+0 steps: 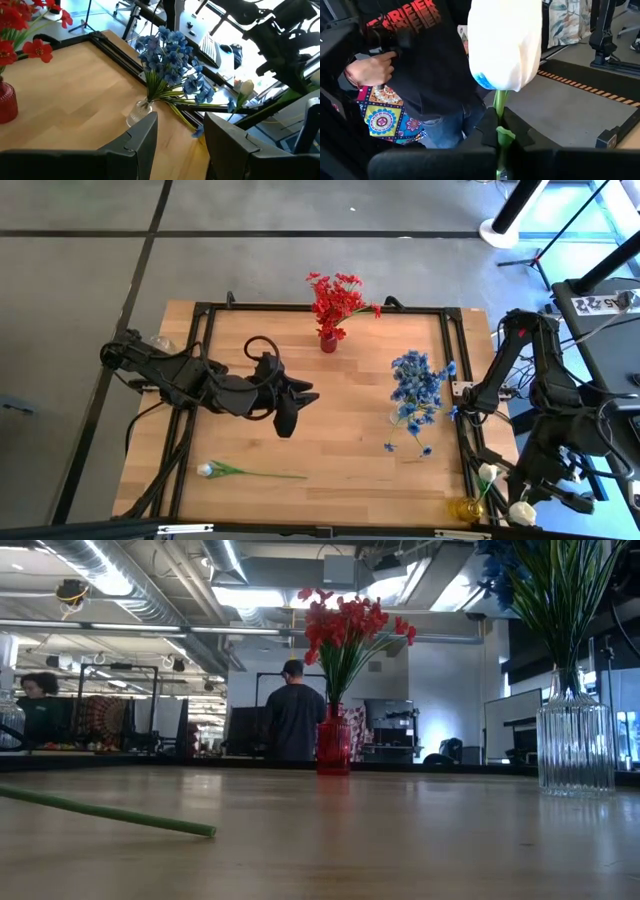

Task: Sort flowers into vase by color
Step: Put the top white flower into the yellow vase

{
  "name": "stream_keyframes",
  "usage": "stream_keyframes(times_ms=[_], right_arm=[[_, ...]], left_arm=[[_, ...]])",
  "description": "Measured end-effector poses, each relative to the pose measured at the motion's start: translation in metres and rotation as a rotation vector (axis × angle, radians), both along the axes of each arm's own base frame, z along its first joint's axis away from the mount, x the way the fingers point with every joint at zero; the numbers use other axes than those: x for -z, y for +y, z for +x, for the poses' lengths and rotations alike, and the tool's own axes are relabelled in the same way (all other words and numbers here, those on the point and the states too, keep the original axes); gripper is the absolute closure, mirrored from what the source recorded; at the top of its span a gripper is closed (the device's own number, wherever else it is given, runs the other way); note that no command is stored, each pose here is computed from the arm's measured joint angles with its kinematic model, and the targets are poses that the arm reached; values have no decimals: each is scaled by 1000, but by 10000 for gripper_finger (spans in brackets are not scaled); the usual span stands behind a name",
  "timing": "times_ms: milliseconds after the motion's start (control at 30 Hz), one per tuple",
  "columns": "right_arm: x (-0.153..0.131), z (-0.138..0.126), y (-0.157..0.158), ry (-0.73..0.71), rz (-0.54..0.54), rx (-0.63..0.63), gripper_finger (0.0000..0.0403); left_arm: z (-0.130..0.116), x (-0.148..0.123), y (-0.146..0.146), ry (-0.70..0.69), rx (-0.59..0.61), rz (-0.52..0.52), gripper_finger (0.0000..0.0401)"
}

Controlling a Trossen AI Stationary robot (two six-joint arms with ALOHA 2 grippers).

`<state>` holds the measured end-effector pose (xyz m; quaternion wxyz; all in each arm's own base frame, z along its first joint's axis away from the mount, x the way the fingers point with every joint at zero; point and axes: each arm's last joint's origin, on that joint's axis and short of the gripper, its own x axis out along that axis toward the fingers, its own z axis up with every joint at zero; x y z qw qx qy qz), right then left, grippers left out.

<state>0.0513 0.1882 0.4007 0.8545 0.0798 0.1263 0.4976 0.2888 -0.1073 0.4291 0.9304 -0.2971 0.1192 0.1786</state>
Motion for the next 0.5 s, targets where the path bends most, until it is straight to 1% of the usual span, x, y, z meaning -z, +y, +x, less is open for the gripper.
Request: stream_keyframes(times_ms=[133, 333, 433, 500], right_arm=[[0, 0, 0, -3, -2, 3, 401], [4, 0, -1, 5, -48, 12, 401], [9, 0, -2, 27, -89, 14, 401], [14, 0, -2, 78, -119, 14, 400]], left_arm=[[0, 0, 0, 0, 7, -6, 246], [0, 7, -5, 26, -3, -76, 246], [2, 15, -10, 67, -7, -118, 246], [3, 23, -15, 114, -2, -138, 246]])
